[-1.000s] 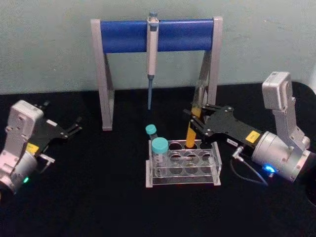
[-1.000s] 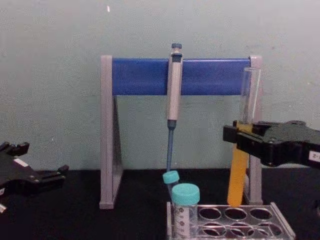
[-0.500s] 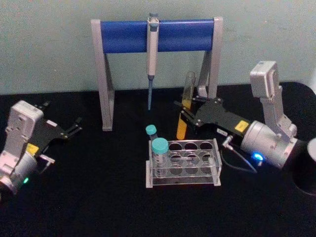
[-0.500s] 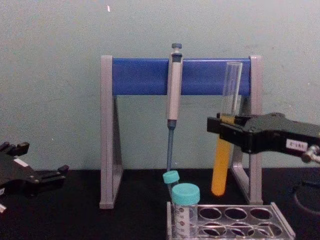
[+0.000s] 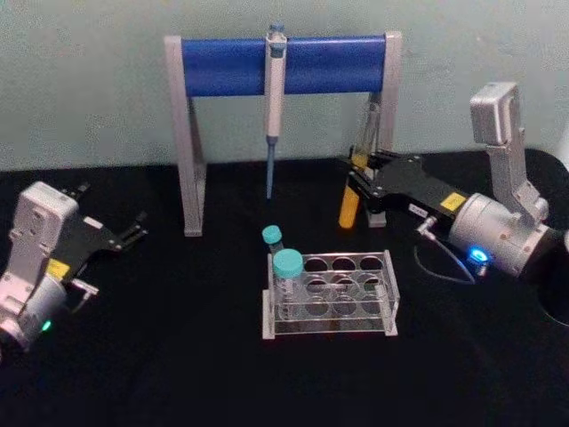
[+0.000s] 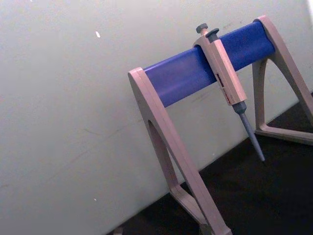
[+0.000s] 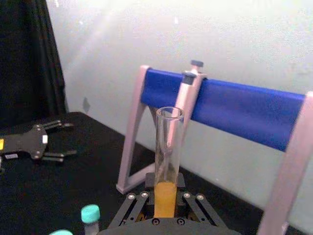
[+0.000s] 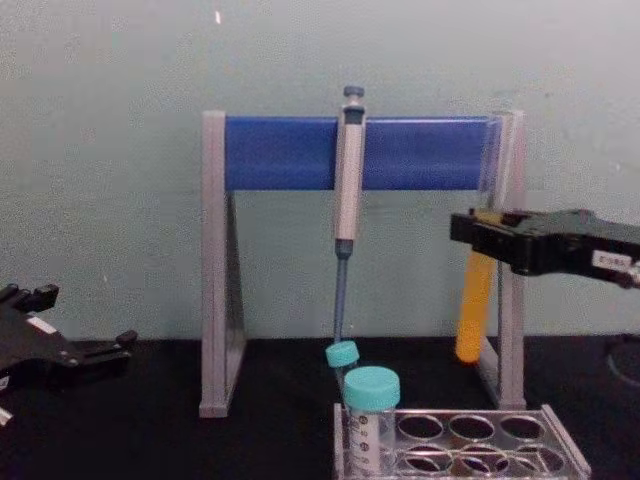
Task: Pick up the test tube from the test tube rack, shake it, then place it back into the test tube rack.
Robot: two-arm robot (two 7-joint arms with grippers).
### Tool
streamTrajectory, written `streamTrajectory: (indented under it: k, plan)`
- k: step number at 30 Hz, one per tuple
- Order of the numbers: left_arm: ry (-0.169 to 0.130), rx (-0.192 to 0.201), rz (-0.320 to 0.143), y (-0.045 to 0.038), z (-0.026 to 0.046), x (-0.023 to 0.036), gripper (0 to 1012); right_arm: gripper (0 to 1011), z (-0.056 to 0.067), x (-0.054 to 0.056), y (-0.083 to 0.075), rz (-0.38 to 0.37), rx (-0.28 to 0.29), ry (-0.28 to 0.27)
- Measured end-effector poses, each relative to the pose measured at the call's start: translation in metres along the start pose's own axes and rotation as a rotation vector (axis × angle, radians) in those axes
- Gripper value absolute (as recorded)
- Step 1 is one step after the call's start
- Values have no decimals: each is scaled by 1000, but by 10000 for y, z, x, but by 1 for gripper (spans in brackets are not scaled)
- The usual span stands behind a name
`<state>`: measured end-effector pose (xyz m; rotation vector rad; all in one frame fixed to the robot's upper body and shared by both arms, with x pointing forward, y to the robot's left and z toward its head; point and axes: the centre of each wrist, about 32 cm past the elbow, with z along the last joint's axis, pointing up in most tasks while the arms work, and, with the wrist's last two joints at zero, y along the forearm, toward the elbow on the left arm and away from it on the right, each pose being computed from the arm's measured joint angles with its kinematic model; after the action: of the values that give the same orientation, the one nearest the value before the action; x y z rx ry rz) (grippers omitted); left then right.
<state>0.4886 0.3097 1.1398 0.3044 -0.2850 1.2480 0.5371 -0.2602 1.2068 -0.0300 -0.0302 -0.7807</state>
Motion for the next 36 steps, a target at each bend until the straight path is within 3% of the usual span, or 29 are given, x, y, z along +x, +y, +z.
streamTrajectory:
  k: [10, 20, 29, 36]
  plan:
    - [0, 0, 0, 0, 0, 0, 1001, 225, 15, -1, -219, -17, -11, -15]
    - [0, 0, 0, 0, 0, 0, 1001, 226, 124, -157, -401, 46, -4, -24]
    - [0, 0, 0, 0, 0, 0, 1001, 226, 62, -322, -362, 109, -16, -5]
    - [0, 0, 0, 0, 0, 0, 1001, 225, 5, -373, -251, 132, -22, 1]
